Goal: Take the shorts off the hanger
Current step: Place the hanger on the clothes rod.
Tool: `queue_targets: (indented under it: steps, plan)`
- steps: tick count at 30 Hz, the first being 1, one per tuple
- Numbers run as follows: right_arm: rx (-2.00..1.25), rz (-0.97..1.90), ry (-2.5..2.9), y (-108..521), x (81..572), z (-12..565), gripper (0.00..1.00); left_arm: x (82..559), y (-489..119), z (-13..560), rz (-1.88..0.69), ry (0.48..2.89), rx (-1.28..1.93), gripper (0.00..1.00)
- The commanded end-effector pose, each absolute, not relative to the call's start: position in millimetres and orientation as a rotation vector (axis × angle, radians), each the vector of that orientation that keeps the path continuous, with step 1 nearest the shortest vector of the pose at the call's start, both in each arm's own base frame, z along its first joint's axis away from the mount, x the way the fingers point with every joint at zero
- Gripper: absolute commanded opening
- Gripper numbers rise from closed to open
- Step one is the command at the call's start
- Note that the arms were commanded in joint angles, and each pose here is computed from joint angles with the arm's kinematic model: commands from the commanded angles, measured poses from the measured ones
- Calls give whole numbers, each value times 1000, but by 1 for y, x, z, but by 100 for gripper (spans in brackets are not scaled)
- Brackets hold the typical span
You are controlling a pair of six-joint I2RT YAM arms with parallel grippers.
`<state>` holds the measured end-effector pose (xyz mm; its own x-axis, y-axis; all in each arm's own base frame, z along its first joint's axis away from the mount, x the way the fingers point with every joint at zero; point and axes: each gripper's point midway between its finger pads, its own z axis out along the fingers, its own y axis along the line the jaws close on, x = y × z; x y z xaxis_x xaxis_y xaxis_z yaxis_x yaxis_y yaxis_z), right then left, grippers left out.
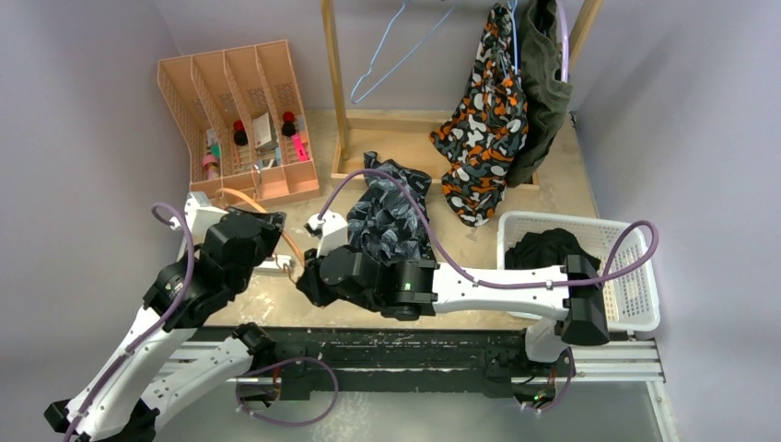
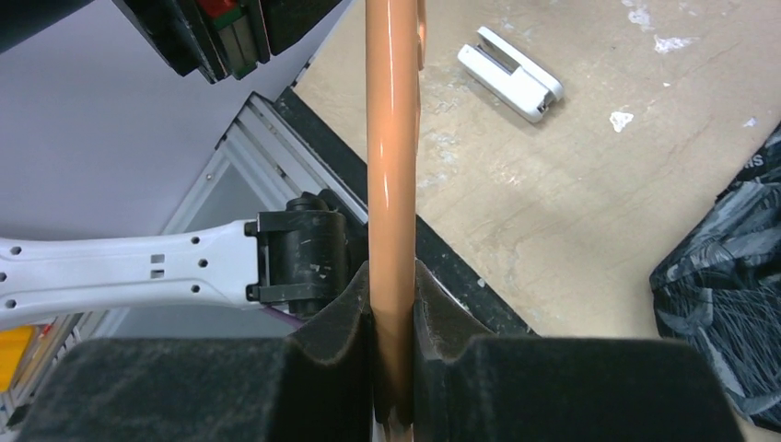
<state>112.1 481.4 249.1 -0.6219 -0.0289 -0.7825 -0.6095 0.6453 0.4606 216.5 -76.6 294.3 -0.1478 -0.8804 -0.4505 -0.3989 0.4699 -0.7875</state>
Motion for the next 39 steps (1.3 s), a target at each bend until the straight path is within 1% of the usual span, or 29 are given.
queue_targets:
  steps: [1, 2, 6, 8, 10, 13, 21, 24, 27, 32, 39]
  plan:
    - [-338, 859, 2071, 452, 134, 267, 0, 221, -88, 314, -732, 1710, -1063, 0]
    - [-324, 846, 2077, 448, 135, 267, 0, 220, -93, 314, -751, 1725, -1049, 0]
    - [-247, 780, 2121, 430, 139, 259, 0, 219, -109, 317, -816, 1766, -943, 12]
    - [-211, 742, 2145, 419, 140, 254, 0, 218, -114, 320, -845, 1766, -904, 30]
    - [-185, 716, 2170, 408, 139, 250, 0, 217, -116, 322, -860, 1768, -876, 39]
    - [-160, 708, 2178, 396, 138, 247, 0, 215, -116, 321, -862, 1774, -869, 48]
    - [-56, 709, 2183, 359, 137, 248, 0, 211, -101, 326, -793, 1754, -866, 54]
    - [12, 741, 2150, 343, 139, 259, 0, 210, -93, 327, -747, 1747, -858, 55]
    - [50, 754, 2122, 331, 141, 268, 0, 210, -89, 319, -695, 1769, -845, 61]
    - [95, 678, 2177, 304, 138, 262, 0, 211, -89, 310, -647, 1804, -794, 74]
    - [177, 538, 2122, 265, 150, 282, 0, 215, -73, 288, -433, 1860, -724, 77]
